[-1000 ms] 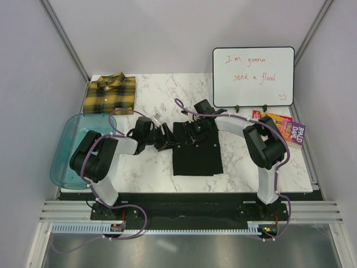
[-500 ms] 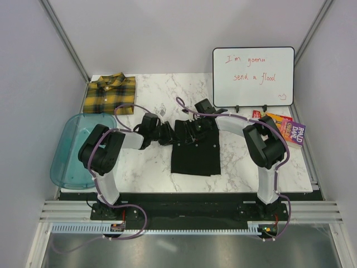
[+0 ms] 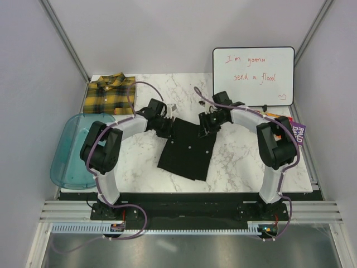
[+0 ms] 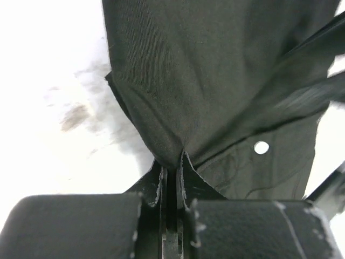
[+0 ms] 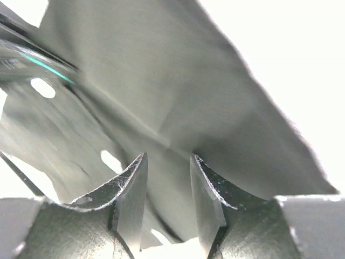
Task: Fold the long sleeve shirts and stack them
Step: Fold the shirt
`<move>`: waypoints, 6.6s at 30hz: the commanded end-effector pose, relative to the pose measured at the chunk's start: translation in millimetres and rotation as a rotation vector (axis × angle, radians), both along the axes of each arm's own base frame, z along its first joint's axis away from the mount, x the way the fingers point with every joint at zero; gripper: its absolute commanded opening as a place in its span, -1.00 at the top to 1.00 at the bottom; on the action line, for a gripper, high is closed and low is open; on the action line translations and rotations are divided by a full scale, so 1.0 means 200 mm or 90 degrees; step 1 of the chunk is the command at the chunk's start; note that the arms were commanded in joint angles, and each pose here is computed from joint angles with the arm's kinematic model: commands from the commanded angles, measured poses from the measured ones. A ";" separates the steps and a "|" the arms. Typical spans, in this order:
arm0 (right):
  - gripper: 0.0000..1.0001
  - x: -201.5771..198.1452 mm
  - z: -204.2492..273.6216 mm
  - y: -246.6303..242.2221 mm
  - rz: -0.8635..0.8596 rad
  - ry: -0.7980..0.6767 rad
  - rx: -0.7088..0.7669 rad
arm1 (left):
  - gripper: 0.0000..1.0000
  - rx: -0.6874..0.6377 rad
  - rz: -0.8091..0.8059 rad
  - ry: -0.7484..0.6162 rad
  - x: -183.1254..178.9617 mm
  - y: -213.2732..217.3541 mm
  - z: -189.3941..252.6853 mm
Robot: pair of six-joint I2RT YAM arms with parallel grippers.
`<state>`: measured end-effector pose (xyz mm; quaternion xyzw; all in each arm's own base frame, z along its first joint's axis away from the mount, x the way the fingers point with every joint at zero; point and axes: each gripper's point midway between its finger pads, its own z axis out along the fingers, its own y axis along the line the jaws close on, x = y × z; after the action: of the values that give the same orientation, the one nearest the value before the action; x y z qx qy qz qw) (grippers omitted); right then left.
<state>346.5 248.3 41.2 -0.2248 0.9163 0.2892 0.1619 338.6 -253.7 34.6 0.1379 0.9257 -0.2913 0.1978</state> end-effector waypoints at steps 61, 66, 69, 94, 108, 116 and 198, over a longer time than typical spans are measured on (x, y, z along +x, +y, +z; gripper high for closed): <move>0.25 -0.20 0.17 -0.44 -0.117 0.044 0.102 | 0.52 0.379 -0.515 -0.114 -0.12 0.39 0.00; 0.23 -0.21 0.17 -0.47 -0.123 0.037 0.079 | 0.65 0.287 -0.594 -0.003 -0.65 0.07 -0.10; 0.19 -0.21 0.15 -0.51 -0.127 0.039 0.057 | 0.59 0.142 -0.618 0.060 -0.97 -0.33 0.08; 0.57 0.22 -0.19 0.24 0.230 -0.152 -0.140 | -0.31 -0.166 0.063 -0.082 -0.22 0.50 0.65; 0.27 0.40 0.59 0.08 0.093 -0.279 0.012 | 0.10 -0.063 0.177 0.013 -0.09 0.61 0.28; 0.46 -0.07 0.18 -0.15 0.025 -0.005 0.064 | 0.45 -0.062 0.149 0.154 -0.27 0.42 0.02; 0.76 -0.35 -0.16 -0.32 -0.105 0.201 0.213 | 0.84 0.057 -0.422 -0.150 0.24 -0.20 0.15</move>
<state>285.7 183.2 13.1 -0.0564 0.8871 0.4508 0.0819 356.2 -288.8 43.6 0.4744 0.8161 -0.2990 0.1399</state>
